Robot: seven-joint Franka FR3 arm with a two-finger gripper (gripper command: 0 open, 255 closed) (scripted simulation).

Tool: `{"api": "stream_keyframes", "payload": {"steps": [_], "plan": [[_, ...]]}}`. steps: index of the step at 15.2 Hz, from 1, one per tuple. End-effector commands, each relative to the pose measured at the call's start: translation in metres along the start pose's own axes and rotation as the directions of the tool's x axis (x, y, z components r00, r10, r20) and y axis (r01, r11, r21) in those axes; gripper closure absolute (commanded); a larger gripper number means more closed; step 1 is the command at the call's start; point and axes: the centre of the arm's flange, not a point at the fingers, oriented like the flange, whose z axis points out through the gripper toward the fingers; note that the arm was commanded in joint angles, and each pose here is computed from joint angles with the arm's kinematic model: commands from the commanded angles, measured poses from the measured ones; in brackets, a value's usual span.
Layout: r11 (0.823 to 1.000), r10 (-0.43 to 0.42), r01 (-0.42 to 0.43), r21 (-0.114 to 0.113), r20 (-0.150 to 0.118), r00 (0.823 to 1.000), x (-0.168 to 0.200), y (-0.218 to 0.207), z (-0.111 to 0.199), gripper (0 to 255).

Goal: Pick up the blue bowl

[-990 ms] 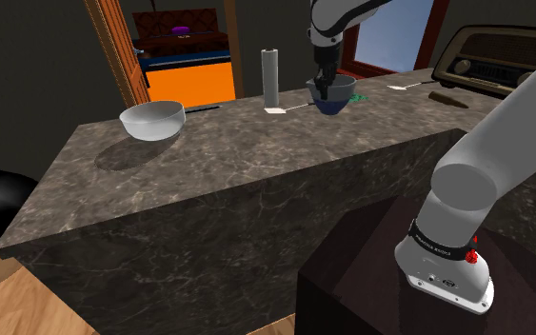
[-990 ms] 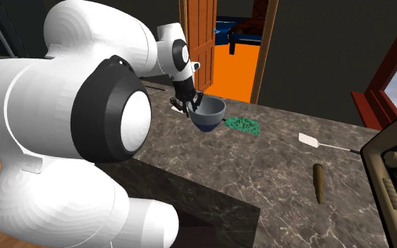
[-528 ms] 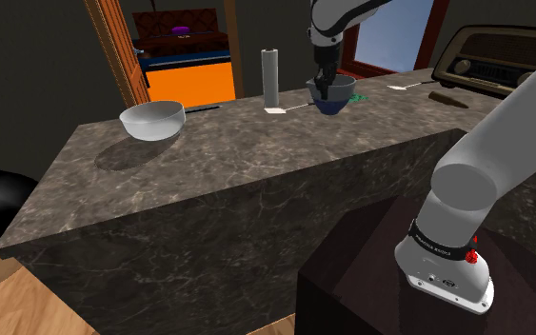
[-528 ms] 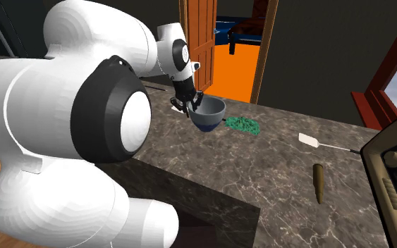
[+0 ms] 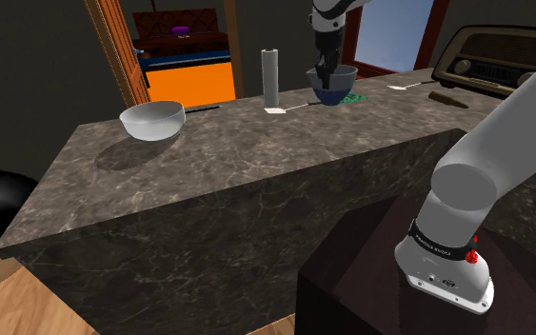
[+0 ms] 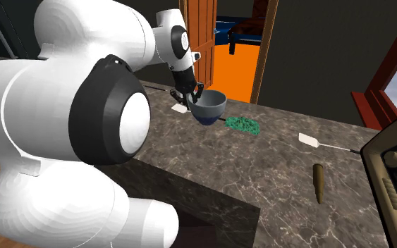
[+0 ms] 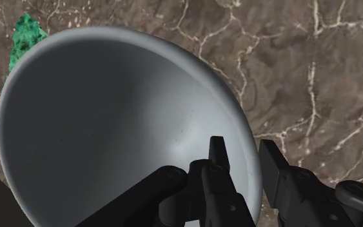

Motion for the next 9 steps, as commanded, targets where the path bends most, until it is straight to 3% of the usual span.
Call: {"api": "stream_keyframes", "payload": {"steps": [1, 9], "plan": [[1.0, 0.0, 0.0, 0.0, -0.001, 1.0, 0.0, 0.001, -0.011, 255], [1.0, 0.0, 0.0, 0.0, -0.001, 1.0, -0.001, 0.007, -0.043, 255]]}}
